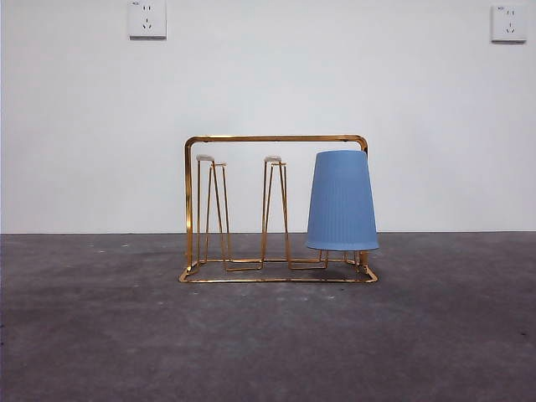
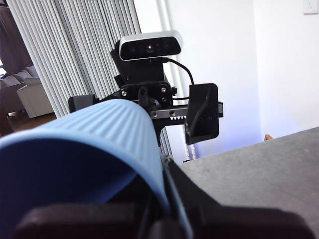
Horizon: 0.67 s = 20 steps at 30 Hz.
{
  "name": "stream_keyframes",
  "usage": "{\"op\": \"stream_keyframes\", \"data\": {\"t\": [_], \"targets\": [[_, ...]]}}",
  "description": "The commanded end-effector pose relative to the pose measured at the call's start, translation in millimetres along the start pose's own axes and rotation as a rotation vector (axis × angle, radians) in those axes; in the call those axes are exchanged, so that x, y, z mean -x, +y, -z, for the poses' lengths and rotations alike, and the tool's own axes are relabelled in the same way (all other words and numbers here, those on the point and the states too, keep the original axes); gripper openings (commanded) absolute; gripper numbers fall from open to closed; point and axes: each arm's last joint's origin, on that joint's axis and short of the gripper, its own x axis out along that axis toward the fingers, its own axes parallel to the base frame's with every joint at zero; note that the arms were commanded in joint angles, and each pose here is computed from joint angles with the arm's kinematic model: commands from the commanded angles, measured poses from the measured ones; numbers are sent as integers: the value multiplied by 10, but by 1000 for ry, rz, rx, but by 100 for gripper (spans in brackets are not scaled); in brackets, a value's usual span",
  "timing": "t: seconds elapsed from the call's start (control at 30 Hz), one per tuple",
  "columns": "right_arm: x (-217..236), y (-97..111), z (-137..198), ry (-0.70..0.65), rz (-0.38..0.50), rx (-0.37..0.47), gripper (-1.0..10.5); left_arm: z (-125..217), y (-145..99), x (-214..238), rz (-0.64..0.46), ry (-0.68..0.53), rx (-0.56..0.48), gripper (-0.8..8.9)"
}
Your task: Pick up cup 1,put cup 1 in the cup rack,pick up cup 2,put cup 2 in the cup rack
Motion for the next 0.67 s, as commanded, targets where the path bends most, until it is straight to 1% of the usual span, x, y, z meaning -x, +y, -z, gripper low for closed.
{"op": "stream_keyframes", "data": {"t": [0.03, 0.27, 0.4, 0.43, 0.47, 0.5, 0.57, 0.67], "targets": [[-59, -60, 13, 9, -7, -19, -13, 10, 24, -19, 3, -1, 8, 481], [-196, -202, 32, 22, -27, -30, -13, 24, 49, -34, 4, 5, 15, 480], [-241, -249, 28, 16, -29, -26, -13, 23, 48, -33, 6, 5, 13, 461], [-244, -250, 24, 14, -33, -24, -12, 23, 46, -33, 11, 6, 10, 436], [-245, -251, 24, 14, -33, -23, -12, 25, 46, -34, 17, 9, 6, 389], [-246, -253, 23, 13, -33, -23, -12, 26, 46, -34, 23, 11, 6, 312], [-246, -252, 19, 10, -33, -20, -12, 29, 52, -38, 22, 12, 8, 223], [-246, -251, 19, 10, -35, -19, -12, 30, 55, -40, 22, 12, 8, 210]]}}
